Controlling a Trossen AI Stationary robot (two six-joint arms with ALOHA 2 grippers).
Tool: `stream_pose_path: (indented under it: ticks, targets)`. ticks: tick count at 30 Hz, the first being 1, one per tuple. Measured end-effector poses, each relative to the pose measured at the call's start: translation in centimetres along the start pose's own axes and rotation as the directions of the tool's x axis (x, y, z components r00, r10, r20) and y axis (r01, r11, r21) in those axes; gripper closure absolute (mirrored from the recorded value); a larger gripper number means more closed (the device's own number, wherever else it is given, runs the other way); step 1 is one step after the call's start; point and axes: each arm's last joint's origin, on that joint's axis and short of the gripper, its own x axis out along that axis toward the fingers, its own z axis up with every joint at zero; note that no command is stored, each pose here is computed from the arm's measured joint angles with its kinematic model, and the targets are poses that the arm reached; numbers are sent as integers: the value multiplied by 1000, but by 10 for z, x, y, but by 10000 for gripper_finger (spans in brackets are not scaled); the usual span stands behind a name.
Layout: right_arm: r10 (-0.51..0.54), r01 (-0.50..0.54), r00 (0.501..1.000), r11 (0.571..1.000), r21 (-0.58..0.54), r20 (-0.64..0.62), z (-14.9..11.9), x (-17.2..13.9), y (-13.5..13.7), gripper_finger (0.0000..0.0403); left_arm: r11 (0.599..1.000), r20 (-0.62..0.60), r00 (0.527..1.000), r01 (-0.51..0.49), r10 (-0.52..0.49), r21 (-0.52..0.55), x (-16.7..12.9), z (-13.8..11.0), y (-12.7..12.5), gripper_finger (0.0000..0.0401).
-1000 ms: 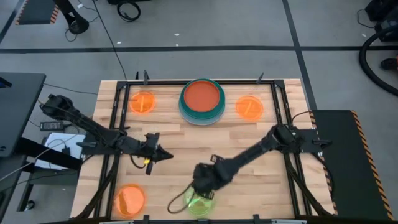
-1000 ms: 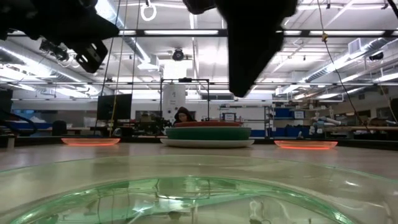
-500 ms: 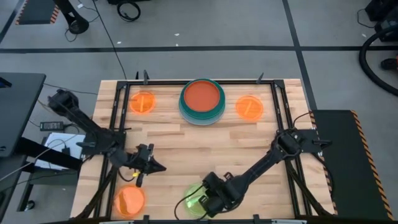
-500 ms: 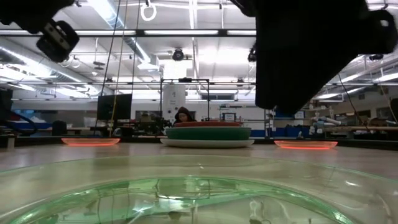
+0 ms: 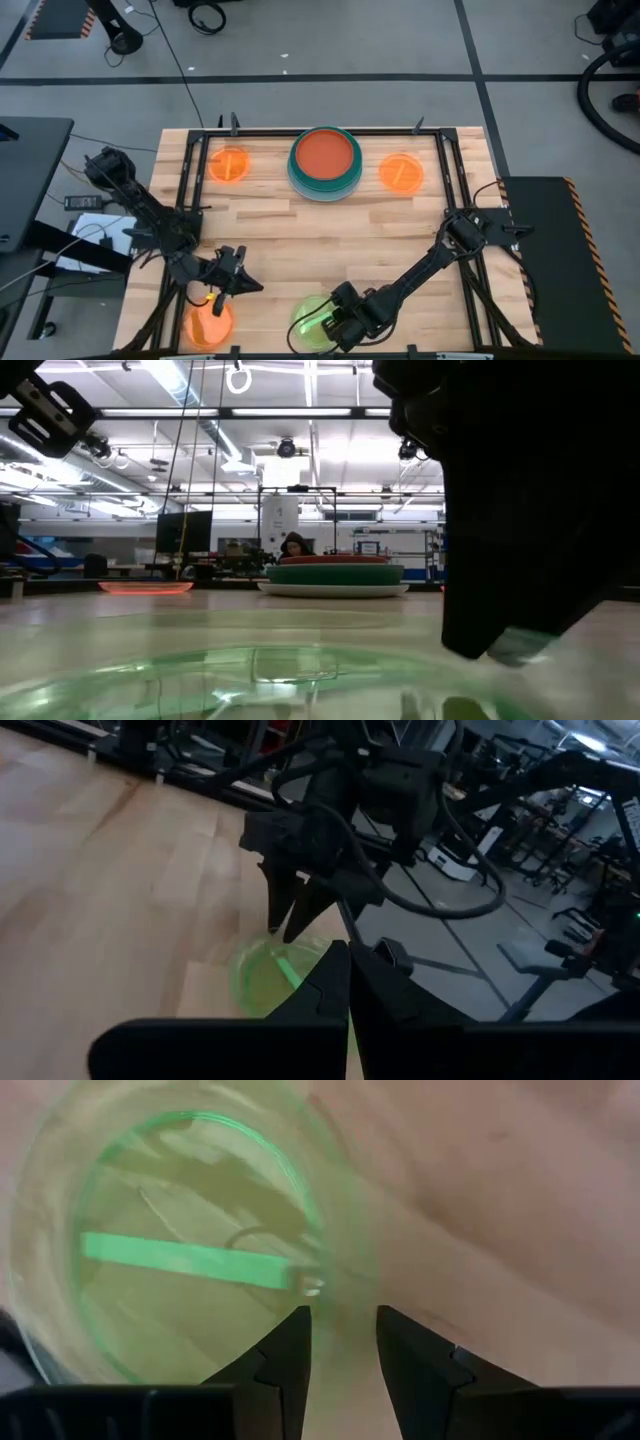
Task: Stack plastic plates
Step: Stack the light green plate on top of the dark orange plate
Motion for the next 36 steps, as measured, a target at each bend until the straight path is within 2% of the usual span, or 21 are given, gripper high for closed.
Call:
stream_pose_path:
  ticks: [8, 15, 21, 24, 30, 36]
  targets:
    - [20, -20, 1000, 1000, 15, 7, 1, 3, -1, 296, 1000, 6, 1000, 22, -22, -8, 0, -4, -4, 392]
    - [39, -39, 999, 999, 25, 8, 10, 7, 2, 338, 1000, 11, 1000, 22, -22, -11, -1, -4, -5, 392]
    - [39, -39, 998, 999, -10, 46, 26, 12, 4, 392, 1000, 11, 1000, 22, -22, -4, -1, -4, -5, 392]
    - [33, -31, 999, 999, -29, 40, 36, 14, 4, 392, 1000, 11, 1000, 21, -22, 12, -1, -4, -5, 392]
    - [18, -16, 1000, 994, -113, 11, 69, 10, 4, 396, 996, 19, 1000, 18, -20, 92, -1, -2, -4, 392]
    - [-16, 19, 1000, 977, -213, 15, 129, -34, -6, 396, 991, 73, 997, 17, -27, 135, -4, 12, -4, 392]
